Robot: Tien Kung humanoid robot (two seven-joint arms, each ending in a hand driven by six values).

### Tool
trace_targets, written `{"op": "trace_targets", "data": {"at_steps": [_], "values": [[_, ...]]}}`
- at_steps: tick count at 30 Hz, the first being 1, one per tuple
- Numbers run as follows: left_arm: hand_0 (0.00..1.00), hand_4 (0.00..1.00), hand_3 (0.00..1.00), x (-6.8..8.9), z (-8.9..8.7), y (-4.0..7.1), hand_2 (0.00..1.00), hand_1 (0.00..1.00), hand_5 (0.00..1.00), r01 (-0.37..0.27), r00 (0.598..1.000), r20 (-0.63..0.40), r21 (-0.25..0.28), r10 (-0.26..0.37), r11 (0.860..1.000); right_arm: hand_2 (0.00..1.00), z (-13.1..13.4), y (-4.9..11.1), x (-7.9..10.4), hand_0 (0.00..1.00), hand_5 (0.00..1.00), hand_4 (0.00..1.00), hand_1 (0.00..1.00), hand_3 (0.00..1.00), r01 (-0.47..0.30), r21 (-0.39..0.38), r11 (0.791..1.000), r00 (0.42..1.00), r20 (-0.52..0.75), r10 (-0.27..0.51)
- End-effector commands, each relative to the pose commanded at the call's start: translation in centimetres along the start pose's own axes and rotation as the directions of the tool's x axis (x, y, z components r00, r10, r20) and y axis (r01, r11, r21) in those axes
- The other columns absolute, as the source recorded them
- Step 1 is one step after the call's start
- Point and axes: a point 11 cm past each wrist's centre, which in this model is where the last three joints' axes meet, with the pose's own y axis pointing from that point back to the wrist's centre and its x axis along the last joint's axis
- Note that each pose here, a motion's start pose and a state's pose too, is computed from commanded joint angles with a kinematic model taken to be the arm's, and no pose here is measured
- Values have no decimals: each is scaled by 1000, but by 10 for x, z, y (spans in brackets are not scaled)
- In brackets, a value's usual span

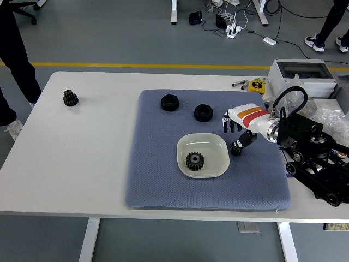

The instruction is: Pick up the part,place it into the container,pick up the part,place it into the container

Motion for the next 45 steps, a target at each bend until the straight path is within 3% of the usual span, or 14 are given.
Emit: {"op": "trace_targets", "data": {"at_steps": [5,6,11,12,17,18,29,41,42,45], "values": [[647,585,550,0,0,0,611,645,472,0,1000,-1,0,0,1000,418,6,4,1,196,49,924,355,462,25,-19,999,999,-19,-26],[647,585,551,0,-1,0,611,645,473,0,1000,-2,1,0,1000,468,7,6,3,245,154,736,403,498,32,-24,999,999,-24,-33],[647,585,551,0,-1,0,611,645,473,1,1000,5,2,-1,1000,468,10,13,8,245,154,736,403,498,92,-53,994,991,-93,-97],[647,585,551,0,-1,0,611,645,473,1,1000,7,2,-1,1000,709,10,13,8,506,253,908,601,684,102,-58,993,989,-102,-108],[647,585,551,-1,0,0,611,645,473,2,1000,10,2,-2,1000,709,16,13,2,506,253,908,601,684,120,-76,990,985,-114,-128],[647,585,551,-1,-1,0,609,643,473,2,1000,9,3,-2,1000,770,17,13,0,565,276,962,645,809,118,-77,990,986,-113,-126],[647,584,551,-1,0,0,610,640,473,0,1000,15,3,0,1000,785,19,12,-11,579,279,985,655,837,149,-73,986,981,-117,-157],[644,585,551,-1,0,0,610,642,474,1,999,32,7,-1,1000,726,21,3,-32,540,281,948,616,800,144,-77,987,986,-78,-150],[645,584,551,-1,0,0,610,641,473,1,999,33,6,-1,1000,700,23,3,-33,509,289,922,596,691,140,-84,987,986,-73,-147],[645,584,551,-1,1,0,610,641,473,1,999,32,6,-1,1000,700,28,2,-34,509,289,922,596,691,133,-96,987,989,-59,-139]]}}
